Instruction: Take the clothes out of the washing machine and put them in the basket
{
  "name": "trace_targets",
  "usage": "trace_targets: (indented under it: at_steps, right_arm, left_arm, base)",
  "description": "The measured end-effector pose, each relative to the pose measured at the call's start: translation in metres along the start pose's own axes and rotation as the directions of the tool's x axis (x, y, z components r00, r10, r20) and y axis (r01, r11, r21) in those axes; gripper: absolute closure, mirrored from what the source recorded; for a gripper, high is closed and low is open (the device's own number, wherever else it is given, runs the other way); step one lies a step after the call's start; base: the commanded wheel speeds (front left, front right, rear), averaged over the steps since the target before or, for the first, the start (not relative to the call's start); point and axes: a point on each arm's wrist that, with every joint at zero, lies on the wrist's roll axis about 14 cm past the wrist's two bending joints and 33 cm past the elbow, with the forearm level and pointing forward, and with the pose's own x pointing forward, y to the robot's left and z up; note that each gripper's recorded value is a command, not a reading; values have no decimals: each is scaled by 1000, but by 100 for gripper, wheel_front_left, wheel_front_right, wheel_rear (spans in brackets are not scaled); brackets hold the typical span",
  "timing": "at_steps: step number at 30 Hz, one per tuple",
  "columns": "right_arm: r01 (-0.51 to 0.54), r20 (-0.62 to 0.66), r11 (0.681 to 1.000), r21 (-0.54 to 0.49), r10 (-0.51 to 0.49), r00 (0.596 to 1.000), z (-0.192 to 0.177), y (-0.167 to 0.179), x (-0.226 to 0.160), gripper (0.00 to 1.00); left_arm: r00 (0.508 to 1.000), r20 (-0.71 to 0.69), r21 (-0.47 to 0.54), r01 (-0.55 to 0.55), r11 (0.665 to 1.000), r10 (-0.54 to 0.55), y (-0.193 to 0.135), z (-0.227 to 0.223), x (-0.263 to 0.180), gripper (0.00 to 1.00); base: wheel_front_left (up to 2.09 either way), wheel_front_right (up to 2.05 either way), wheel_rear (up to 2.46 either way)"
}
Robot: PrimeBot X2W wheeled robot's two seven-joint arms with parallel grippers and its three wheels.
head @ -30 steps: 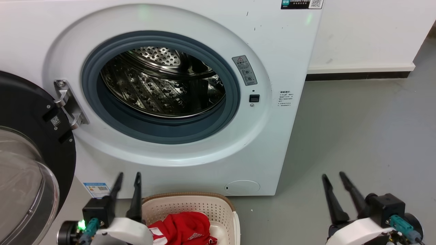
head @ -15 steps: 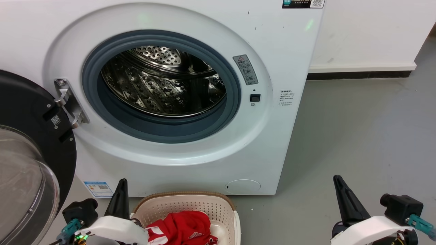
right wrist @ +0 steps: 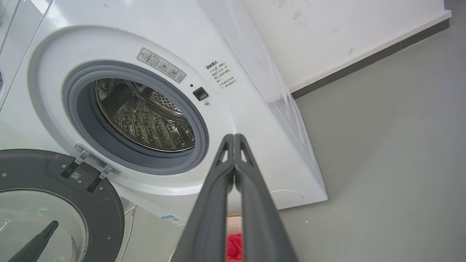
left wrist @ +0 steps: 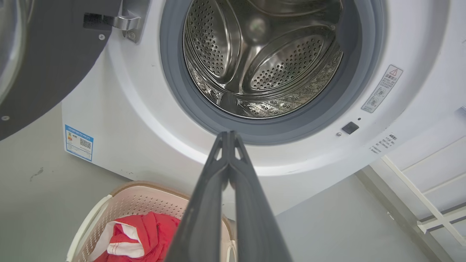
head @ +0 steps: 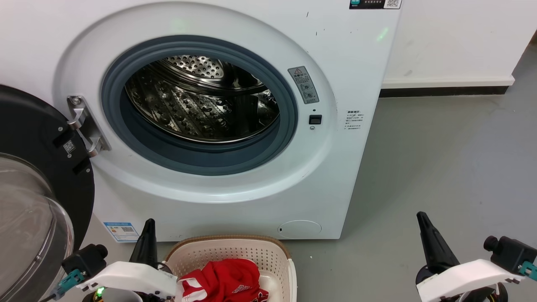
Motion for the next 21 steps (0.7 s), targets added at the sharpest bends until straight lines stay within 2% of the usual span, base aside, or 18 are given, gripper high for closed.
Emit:
trace_targets:
  at_steps: [10,21]
  right_arm:
    - [16,7,989,145,-17,1000,2,-6,3,100]
    - [27,13,957,288,-32,999,6,-10,8,100]
  left_arm:
    - [1000,-14,-150,-14,989,12,2,-1,1,100]
    - [1000,-21,-297,-24,955,19,4,1,3,100]
  base:
    - [0,0,0]
    - [0,0,0]
